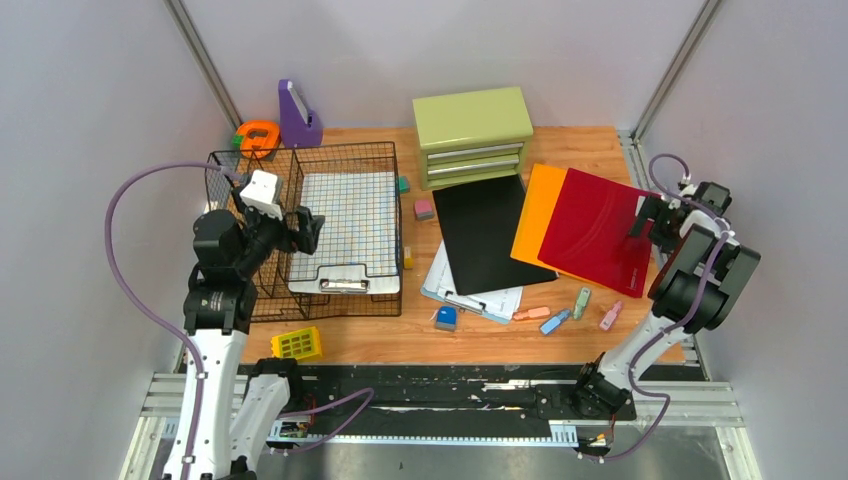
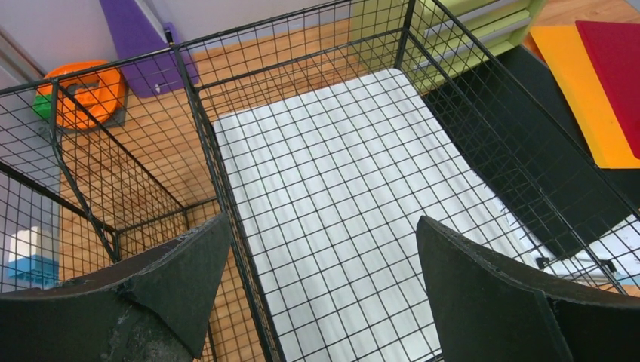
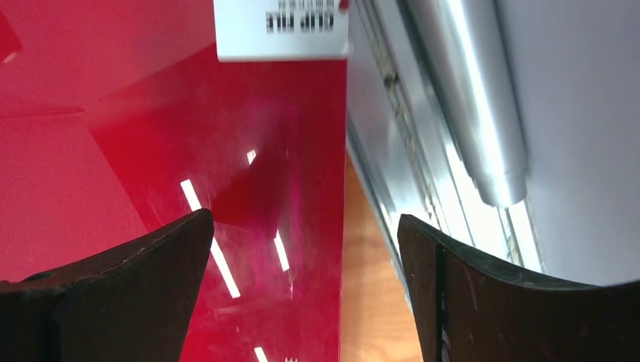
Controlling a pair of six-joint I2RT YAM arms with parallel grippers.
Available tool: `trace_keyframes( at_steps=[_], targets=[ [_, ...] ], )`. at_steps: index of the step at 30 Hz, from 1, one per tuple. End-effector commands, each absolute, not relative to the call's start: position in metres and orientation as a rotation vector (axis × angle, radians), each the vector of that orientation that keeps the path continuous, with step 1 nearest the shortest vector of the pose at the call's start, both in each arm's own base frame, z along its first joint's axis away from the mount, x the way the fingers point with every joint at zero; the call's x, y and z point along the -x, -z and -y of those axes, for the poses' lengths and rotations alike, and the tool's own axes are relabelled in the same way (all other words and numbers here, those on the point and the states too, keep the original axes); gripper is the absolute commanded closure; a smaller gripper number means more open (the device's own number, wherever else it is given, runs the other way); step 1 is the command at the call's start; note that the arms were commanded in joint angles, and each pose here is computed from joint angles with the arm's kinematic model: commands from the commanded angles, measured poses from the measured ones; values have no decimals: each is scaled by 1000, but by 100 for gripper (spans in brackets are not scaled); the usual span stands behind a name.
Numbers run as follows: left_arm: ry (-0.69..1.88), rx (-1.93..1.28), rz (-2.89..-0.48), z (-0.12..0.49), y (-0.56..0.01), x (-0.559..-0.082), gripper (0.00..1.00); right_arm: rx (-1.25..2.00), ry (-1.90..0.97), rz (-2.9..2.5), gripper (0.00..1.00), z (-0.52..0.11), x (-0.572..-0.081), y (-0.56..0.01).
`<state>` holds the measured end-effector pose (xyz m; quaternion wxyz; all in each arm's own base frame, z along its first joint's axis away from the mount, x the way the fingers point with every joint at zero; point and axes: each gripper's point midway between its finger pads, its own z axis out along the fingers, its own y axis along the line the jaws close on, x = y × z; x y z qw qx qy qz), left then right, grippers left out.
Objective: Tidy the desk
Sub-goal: Pick up the folder from the folder.
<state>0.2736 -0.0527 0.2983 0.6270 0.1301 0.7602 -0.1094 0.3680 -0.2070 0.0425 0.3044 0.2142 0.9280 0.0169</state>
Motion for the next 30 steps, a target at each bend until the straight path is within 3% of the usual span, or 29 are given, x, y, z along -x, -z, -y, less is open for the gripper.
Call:
trace_keyframes(
  at_steps=[1, 21, 25, 30],
  targets=[
    [246, -318, -1736, 54, -299, -277, 0, -467, -45, -2390, 6, 226, -405, -55],
    [238, -302, -1767, 51, -291, -284, 0, -340, -237, -2353, 12, 214, -461, -33],
    [238, -302, -1767, 51, -291, -284, 0, -333, -270, -2340, 23, 210, -464, -34],
    [236, -302, -1763, 51, -292, -283, 0, -329, -249, -2322, 45, 214, -467, -45]
  ],
)
